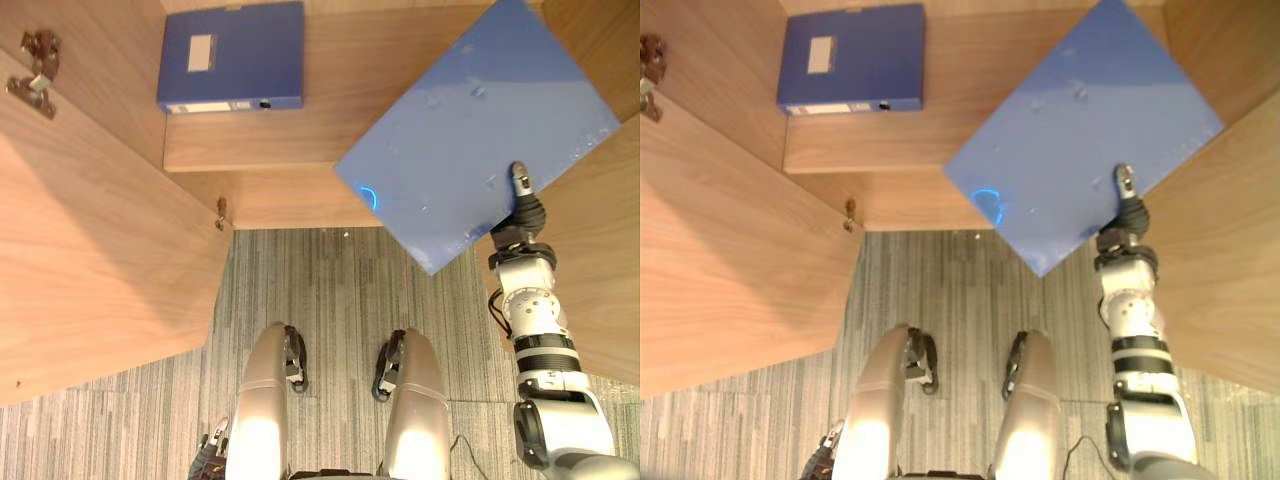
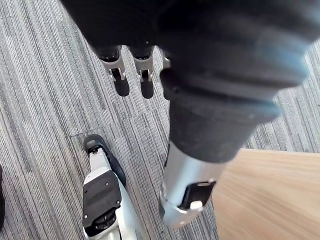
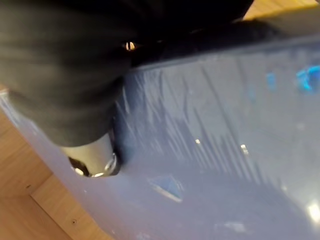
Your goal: Walk over to the cabinet, pick up the folder, carry it to the office cabinet, place the folder inside the office cabinet, then close the office cabinet door
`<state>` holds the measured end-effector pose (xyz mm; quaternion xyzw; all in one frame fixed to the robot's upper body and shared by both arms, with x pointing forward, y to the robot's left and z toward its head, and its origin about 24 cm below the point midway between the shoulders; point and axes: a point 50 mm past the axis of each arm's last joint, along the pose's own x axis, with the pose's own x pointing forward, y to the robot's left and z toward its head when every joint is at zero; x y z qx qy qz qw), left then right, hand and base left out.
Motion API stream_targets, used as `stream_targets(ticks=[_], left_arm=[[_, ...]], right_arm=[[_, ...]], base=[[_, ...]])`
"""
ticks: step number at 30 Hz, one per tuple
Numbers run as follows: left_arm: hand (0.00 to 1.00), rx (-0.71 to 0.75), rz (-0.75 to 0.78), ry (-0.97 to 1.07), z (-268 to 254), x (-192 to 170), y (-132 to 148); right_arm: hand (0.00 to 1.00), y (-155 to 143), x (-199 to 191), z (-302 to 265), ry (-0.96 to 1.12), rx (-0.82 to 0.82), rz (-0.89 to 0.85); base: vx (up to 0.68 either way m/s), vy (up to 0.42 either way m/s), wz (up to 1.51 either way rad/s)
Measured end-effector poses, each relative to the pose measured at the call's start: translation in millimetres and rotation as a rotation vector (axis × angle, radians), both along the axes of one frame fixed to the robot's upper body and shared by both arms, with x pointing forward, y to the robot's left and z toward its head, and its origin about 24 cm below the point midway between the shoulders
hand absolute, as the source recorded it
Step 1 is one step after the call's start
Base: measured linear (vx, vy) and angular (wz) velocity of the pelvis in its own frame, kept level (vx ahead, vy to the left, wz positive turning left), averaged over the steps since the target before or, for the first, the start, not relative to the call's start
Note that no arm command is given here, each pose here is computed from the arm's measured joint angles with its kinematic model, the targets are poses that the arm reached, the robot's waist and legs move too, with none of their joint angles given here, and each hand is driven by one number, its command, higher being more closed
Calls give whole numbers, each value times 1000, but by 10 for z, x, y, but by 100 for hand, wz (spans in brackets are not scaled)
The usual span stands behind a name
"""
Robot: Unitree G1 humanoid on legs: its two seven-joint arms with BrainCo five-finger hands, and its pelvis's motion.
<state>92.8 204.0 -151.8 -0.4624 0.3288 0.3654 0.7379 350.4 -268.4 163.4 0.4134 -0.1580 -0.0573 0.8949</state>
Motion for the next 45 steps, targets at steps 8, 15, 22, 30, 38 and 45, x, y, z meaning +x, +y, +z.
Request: stream_targets(ticks=[8,15,22,30,38,45], left_arm=[[0,17,-29,-17,49,129,-18],[0,36,-22,-66,141,313,-58],[0,49,-27,-61,163,372,-81],[0,60,-21,-45,165,371,-74],[0,60,-28,-67,188,406,-80],[0,57,-71,-113,222,506,-91]], right_arm=[[100,-42,239,1004,-256,306,-32],[100,-127,172,1643,-439,587,-58],[0,-164,159,1886,-409,660,-88],[0,4,158,2098,-365,462,-87],[0,184,233,2129,-285,32,-86],[0,419,399,1938,-141,-464,-36]], base=[[-1,-5,8],[17,-25,9],[-17,-29,7],[-26,-42,5],[-2,-34,1],[-9,-29,-2]])
